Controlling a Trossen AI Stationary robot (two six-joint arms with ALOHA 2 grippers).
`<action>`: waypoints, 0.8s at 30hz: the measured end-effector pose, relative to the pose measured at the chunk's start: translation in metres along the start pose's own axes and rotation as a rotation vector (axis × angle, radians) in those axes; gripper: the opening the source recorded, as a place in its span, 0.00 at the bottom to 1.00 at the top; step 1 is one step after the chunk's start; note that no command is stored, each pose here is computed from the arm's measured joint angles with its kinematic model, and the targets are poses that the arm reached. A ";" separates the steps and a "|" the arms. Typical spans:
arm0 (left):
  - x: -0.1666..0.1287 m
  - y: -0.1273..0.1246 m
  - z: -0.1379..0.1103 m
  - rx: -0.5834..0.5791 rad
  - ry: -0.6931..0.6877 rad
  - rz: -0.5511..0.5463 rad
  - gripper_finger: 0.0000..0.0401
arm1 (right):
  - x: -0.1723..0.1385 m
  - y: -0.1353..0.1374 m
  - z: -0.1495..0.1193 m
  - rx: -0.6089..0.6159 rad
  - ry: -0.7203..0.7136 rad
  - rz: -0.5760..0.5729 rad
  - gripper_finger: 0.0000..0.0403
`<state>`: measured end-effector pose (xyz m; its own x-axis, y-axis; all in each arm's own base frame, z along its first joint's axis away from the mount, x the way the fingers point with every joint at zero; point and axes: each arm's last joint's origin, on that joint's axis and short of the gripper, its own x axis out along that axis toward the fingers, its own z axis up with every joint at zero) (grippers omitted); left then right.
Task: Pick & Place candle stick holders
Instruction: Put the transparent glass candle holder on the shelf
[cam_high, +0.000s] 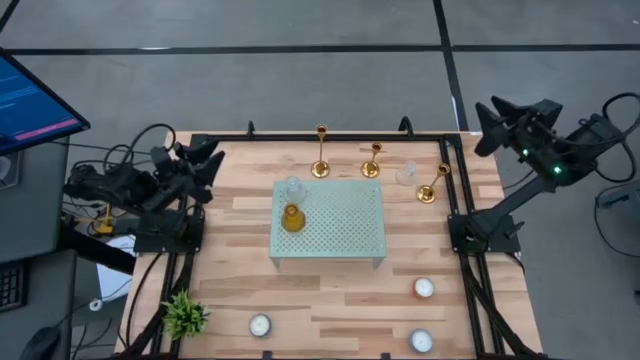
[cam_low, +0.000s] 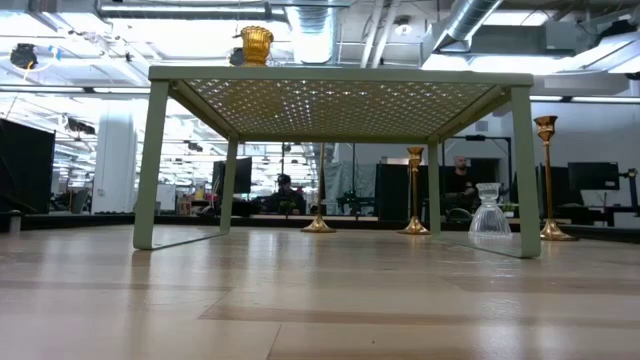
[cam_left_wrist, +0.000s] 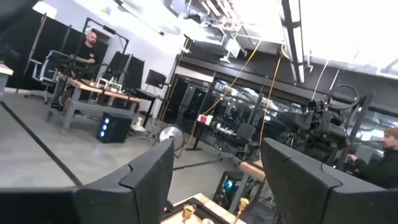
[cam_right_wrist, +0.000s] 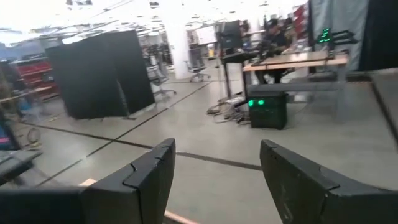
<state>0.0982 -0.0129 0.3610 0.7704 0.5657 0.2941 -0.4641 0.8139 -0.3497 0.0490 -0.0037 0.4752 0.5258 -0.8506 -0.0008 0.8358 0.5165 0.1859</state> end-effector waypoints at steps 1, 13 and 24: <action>0.000 0.000 0.000 -0.001 -0.001 0.000 0.60 | 0.001 0.004 0.006 -0.019 -0.002 -0.013 0.56; 0.000 0.000 0.001 -0.006 -0.004 0.000 0.60 | 0.020 0.065 0.078 -0.336 -0.005 -0.211 0.56; 0.000 0.000 0.001 -0.007 -0.005 0.000 0.60 | 0.057 0.129 0.086 -0.652 -0.138 -0.177 0.56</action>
<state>0.0976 -0.0126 0.3617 0.7681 0.5663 0.2989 -0.4607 0.8129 -0.3563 0.1732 0.0062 0.5837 0.3836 -0.9101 0.1568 0.8544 0.2854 -0.4342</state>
